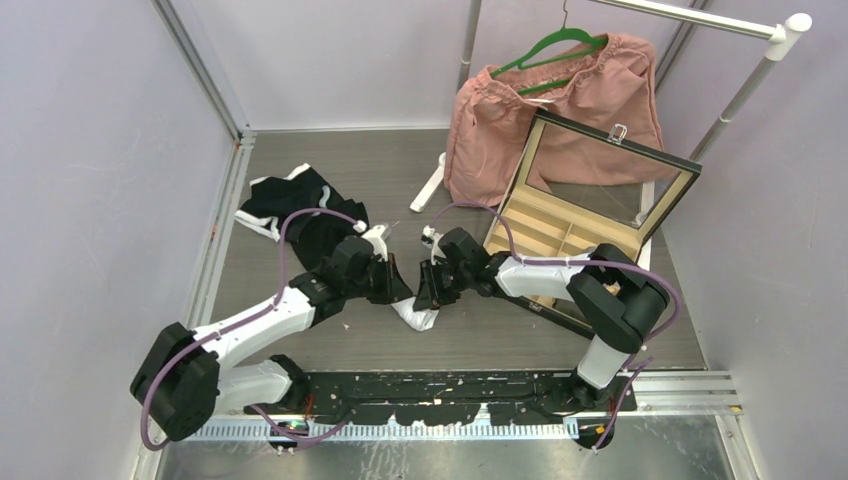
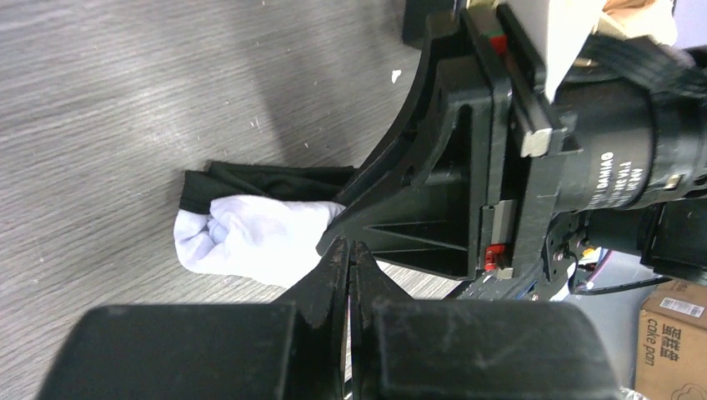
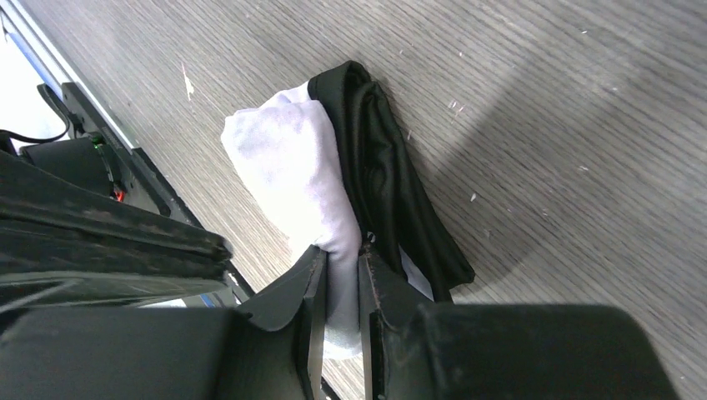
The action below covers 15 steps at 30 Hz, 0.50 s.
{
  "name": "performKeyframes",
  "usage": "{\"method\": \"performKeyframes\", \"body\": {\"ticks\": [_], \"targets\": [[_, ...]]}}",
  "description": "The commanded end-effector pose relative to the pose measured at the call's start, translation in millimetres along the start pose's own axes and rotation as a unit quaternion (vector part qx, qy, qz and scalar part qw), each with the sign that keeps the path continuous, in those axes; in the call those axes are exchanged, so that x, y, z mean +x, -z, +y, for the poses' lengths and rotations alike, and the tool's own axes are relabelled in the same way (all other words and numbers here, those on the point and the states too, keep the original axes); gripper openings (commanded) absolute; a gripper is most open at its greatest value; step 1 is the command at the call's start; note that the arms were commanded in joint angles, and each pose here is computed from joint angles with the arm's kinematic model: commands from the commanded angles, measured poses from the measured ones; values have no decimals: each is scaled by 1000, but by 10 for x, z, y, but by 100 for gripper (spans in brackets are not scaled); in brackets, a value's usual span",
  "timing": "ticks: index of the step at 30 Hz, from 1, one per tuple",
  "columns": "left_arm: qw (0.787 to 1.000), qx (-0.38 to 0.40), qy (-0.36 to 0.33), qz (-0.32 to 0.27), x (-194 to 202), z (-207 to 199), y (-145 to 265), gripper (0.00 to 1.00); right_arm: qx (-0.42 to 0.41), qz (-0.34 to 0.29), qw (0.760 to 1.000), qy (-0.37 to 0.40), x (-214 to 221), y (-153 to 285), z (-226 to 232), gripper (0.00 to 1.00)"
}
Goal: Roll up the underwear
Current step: Roll the underwear to the center of the board.
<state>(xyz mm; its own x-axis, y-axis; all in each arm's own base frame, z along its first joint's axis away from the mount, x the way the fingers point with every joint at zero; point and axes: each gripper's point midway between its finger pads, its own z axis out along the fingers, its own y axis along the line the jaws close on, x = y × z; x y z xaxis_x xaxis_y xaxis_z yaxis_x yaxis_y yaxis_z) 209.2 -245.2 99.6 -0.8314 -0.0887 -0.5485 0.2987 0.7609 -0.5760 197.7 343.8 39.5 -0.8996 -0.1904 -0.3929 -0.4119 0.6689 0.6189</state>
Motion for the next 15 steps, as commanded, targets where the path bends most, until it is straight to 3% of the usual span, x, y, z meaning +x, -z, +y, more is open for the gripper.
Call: {"method": "performKeyframes", "body": {"ticks": [1, 15], "targets": [[1000, 20, -13, -4, 28, -52, -73, 1, 102, 11, 995, 4, 122, 64, -444, 22], [1000, -14, -9, 5, 131, 164, -253, 1, 111, 2, 994, -11, 117, 89, -468, 29]]}}
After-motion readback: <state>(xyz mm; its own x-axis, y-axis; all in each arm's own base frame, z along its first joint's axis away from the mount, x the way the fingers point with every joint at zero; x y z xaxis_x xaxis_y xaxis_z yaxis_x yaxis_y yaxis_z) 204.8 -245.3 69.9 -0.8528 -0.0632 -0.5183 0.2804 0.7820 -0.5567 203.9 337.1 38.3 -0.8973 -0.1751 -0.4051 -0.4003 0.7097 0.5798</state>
